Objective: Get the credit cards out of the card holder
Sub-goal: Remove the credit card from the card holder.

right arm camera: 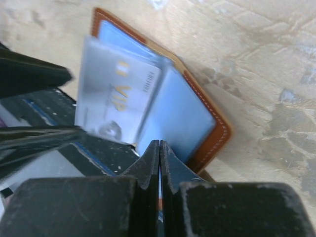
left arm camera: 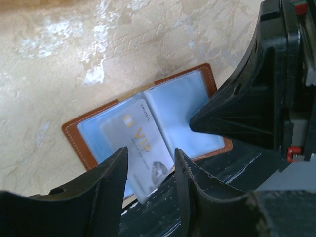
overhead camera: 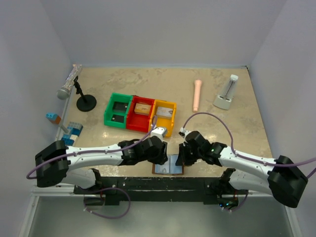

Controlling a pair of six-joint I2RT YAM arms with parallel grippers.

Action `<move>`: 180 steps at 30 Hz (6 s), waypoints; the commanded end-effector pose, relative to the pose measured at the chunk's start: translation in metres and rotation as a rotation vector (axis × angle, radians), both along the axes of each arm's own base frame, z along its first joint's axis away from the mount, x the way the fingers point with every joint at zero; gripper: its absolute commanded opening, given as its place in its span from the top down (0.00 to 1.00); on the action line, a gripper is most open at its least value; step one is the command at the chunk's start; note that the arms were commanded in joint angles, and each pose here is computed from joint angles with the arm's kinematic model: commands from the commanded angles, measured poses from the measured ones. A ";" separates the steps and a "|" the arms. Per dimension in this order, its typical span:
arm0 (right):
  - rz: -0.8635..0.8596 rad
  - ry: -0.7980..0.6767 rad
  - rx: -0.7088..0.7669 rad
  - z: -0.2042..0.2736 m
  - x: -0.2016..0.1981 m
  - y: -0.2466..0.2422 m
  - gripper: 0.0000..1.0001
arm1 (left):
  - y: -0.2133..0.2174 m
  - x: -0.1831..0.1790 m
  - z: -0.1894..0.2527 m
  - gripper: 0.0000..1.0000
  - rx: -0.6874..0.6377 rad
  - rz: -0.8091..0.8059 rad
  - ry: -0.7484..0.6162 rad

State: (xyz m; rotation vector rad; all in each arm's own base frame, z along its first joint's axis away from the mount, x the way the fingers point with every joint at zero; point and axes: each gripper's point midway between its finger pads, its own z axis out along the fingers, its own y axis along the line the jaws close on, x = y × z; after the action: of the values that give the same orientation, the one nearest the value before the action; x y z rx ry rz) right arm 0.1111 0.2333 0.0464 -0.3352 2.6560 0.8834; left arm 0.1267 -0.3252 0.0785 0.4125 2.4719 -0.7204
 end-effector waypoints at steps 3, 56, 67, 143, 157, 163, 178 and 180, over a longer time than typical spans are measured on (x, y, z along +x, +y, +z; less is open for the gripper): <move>-0.014 -0.003 0.001 -0.010 0.005 0.005 1.00 | 0.037 -0.003 -0.008 0.53 0.019 0.082 -0.015; -0.012 0.034 0.250 -0.003 0.009 0.049 0.57 | 0.030 -0.007 -0.051 0.66 -0.055 0.095 0.015; -0.036 0.051 0.205 -0.017 0.007 0.041 0.59 | 0.043 -0.007 -0.062 0.70 -0.020 0.136 0.029; -0.076 0.141 0.489 0.004 0.025 0.069 0.60 | 0.087 -0.018 -0.109 1.00 0.026 0.317 0.115; -0.047 0.160 0.441 0.001 0.020 0.065 0.62 | 0.095 -0.017 -0.110 1.00 0.034 0.355 0.113; -0.047 0.144 0.425 0.002 0.020 0.058 0.67 | 0.101 -0.017 -0.114 1.00 0.047 0.383 0.119; -0.060 0.130 0.449 0.007 0.022 0.050 0.71 | 0.106 -0.019 -0.120 1.00 0.066 0.406 0.132; -0.062 0.129 0.450 0.008 0.021 0.049 0.71 | 0.106 -0.019 -0.120 1.00 0.066 0.406 0.132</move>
State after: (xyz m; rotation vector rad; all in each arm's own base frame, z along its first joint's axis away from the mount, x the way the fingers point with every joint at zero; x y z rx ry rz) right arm 0.1330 0.2820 0.0448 -0.0416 2.5112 1.4435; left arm 0.1268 -0.2839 0.0176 -0.1798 2.4317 -0.8762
